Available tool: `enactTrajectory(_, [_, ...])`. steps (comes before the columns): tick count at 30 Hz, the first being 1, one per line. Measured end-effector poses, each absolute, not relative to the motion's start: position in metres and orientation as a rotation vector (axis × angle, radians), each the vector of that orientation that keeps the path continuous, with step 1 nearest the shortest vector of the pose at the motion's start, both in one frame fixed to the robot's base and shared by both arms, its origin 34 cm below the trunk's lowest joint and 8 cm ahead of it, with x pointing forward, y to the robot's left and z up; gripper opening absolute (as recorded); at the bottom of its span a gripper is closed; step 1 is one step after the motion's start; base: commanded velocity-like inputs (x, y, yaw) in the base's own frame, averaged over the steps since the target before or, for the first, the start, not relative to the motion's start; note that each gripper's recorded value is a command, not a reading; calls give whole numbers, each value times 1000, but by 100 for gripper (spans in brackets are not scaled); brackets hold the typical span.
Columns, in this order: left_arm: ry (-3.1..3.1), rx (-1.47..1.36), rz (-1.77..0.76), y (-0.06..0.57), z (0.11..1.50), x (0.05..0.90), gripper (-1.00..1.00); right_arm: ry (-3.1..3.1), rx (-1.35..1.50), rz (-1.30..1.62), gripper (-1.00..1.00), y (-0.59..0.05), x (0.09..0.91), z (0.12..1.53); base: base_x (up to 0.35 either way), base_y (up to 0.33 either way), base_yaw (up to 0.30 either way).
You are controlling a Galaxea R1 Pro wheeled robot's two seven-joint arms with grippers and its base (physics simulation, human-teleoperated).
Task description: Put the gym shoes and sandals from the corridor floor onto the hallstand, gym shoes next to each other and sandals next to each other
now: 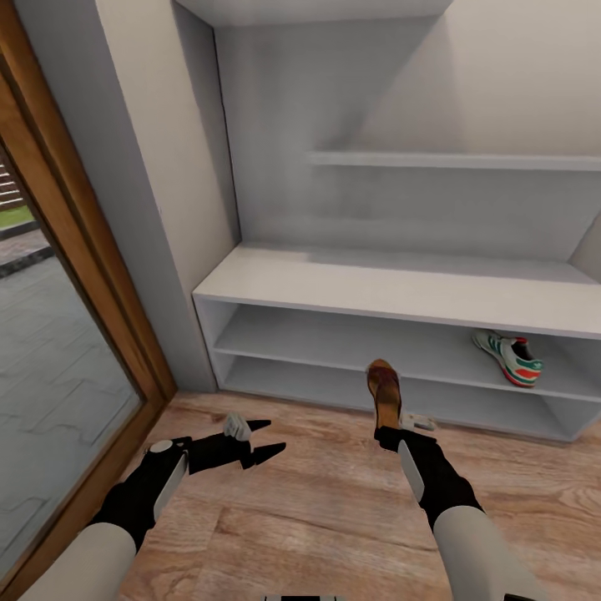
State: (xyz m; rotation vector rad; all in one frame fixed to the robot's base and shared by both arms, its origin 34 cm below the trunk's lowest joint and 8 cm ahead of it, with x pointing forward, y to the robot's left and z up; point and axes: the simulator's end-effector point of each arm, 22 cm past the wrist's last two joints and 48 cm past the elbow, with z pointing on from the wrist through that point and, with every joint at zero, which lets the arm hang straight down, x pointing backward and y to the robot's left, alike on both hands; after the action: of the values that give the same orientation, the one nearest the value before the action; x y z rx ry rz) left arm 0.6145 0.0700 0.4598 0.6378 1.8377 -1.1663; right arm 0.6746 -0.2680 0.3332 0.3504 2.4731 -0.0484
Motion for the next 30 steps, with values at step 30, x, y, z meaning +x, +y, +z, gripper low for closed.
enactTrajectory(30, [1866, 605, -1227, 52, 447, 603, 100, 2473, 348, -47, -100, -267, 675, 333, 244, -29, 0])
